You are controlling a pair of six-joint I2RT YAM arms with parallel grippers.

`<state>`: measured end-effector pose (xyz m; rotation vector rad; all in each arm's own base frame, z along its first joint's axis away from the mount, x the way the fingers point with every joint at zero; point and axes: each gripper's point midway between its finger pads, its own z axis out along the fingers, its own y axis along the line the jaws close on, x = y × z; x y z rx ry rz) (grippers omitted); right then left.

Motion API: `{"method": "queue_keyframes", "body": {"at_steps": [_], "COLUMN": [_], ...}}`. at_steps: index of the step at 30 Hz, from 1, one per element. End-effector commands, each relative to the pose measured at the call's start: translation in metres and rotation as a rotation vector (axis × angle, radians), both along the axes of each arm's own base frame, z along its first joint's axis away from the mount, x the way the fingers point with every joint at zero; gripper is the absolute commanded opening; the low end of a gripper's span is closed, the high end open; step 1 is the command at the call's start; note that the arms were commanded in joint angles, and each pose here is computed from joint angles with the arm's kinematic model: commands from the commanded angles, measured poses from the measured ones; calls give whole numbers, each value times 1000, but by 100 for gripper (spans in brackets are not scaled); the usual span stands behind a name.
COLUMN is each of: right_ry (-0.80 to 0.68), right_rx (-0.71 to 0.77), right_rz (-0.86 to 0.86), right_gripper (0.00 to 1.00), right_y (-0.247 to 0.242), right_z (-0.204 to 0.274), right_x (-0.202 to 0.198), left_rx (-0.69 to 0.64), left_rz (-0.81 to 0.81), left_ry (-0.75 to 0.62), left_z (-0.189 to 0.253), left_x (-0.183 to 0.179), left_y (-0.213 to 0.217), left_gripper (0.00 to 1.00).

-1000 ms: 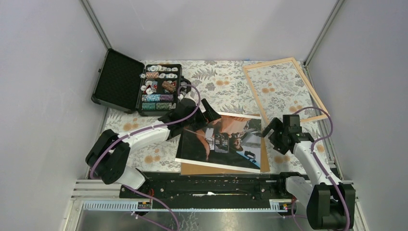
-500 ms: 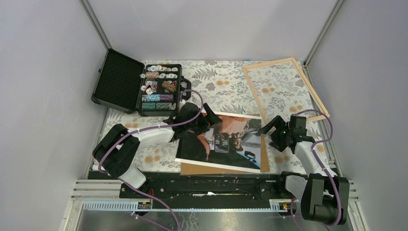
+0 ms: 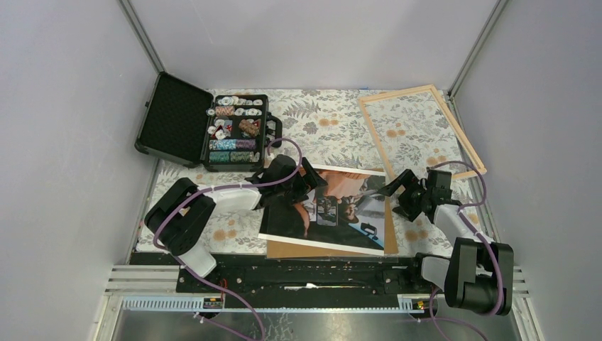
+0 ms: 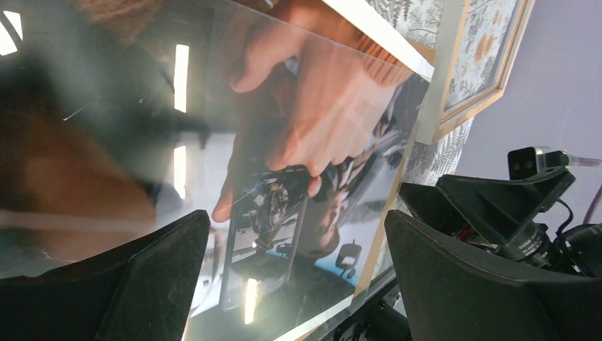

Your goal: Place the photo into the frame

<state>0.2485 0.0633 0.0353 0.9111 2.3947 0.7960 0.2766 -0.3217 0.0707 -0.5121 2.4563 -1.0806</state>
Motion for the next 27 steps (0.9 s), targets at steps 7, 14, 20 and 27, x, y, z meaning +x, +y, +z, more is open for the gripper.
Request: {"method": "queue_keyframes", "body": {"at_steps": [7,14,20,27], "right_ry": [-57,-136,-185,-166], "right_rx": [22,62,100,152], "right_rz": [76,94,93,121], "right_gripper": [100,100,100,98], "right_y": [5,12,18,26], "right_z": [0,19,40,48], "right_x": [14,19,19,8], "left_rx": [24,33,42,39], "left_rz": [26,24,17,11], "left_ry": [90,111,113,105], "left_z": [-24,-31,-34,-31], "left_x": [-6,-8,-10,-9], "left_y": [0,-1,-2,-3], "left_gripper": [99,99,99,99]}}
